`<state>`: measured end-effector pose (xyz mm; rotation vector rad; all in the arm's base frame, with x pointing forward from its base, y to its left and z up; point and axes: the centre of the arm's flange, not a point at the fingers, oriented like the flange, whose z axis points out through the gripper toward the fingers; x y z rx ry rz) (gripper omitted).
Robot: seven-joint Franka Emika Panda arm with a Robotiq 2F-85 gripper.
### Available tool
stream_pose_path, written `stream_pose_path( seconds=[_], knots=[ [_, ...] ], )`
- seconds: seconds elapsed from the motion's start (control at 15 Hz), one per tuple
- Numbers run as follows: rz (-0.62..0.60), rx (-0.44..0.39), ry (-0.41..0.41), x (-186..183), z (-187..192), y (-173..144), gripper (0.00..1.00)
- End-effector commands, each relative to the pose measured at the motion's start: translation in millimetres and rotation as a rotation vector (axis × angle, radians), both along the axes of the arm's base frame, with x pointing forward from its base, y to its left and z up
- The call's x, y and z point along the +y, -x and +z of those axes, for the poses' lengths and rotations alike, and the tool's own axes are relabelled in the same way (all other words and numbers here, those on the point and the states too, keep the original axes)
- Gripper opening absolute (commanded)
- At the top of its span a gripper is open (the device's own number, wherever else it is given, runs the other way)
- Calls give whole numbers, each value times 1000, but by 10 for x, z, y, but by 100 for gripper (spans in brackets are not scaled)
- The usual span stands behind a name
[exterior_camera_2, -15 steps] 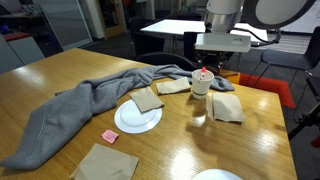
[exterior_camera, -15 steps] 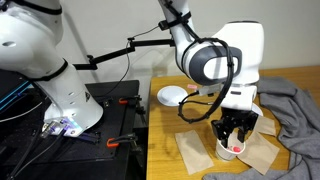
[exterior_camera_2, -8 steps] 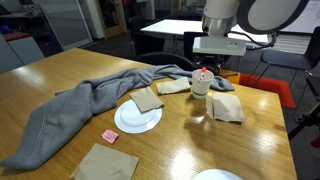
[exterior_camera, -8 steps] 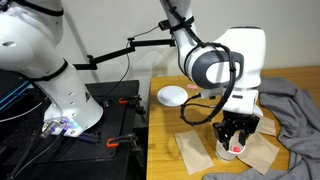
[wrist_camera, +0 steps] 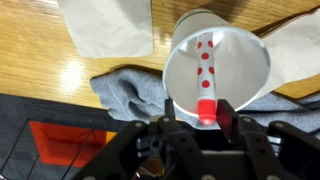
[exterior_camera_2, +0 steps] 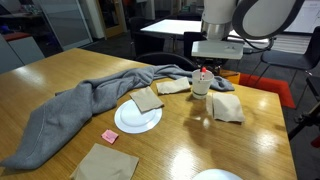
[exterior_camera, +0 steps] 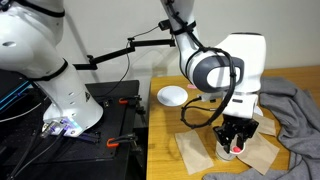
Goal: Pick the marker from the cup and put it on the table
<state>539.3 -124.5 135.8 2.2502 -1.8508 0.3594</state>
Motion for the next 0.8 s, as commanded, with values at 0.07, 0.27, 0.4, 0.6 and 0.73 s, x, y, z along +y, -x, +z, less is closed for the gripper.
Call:
stream_pose_path(
  seconds=[0.07, 0.27, 0.4, 0.6, 0.73],
  knots=[
    [-22, 7, 10, -15, 26, -58, 27],
    [-20, 4, 15, -19, 39, -79, 2],
    [-17, 3, 17, -11, 53, -103, 4],
    [-11, 7, 21, 20, 63, -125, 5],
    [-1, 12, 34, 102, 133, -102, 5]
  ],
)
